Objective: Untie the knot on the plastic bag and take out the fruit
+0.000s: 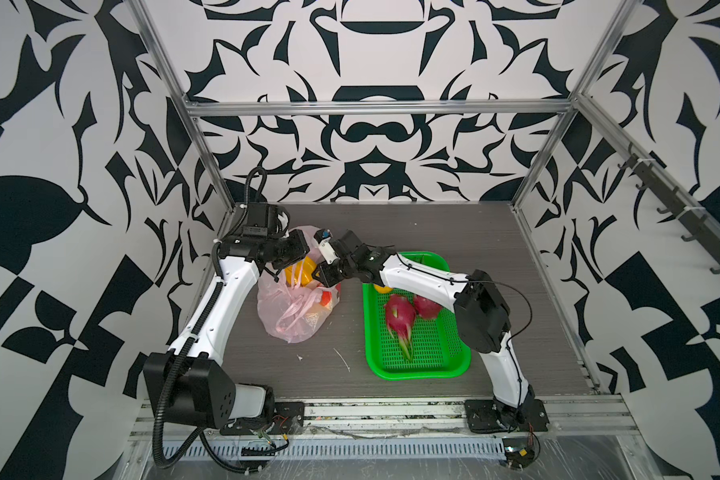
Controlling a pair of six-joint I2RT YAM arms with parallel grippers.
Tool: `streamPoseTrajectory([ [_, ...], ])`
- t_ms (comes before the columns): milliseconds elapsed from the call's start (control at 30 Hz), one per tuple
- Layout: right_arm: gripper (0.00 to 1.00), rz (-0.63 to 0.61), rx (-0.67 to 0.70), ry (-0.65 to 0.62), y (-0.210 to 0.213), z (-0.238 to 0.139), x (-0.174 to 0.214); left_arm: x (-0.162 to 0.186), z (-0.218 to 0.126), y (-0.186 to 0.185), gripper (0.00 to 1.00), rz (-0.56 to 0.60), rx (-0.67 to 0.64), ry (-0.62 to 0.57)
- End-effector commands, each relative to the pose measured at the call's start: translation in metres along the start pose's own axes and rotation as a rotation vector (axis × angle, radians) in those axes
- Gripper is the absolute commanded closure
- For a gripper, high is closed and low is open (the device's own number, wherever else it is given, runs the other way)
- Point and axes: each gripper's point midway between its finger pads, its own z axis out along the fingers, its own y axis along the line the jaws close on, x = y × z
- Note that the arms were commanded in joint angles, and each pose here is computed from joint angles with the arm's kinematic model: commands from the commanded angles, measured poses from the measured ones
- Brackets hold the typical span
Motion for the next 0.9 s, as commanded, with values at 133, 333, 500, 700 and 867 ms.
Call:
streamPoseTrajectory([
  [133, 1.00, -0.081, -0.021, -0.100, 0.028, -0.040, -0.022, -0.046, -0.012, 0.001, 1.00, -0.043, -0.023, -0.192],
  [333, 1.00, -0.111, 0.036, -0.127, 0.024, -0.052, -0.020, -0.059, -0.024, 0.025, 1.00, -0.082, -0.098, -0.210],
  [500, 1.00, -0.090, 0.110, -0.143, 0.011, -0.055, -0.022, -0.065, -0.036, 0.031, 0.99, -0.069, -0.131, -0.220],
  [700, 1.00, -0.074, 0.140, -0.174, 0.005, -0.059, -0.025, -0.060, -0.041, 0.042, 0.99, -0.064, -0.172, -0.217],
  [867, 1.00, -0.075, 0.133, -0.206, 0.008, -0.065, -0.029, -0.054, -0.044, 0.059, 0.98, -0.076, -0.210, -0.219],
])
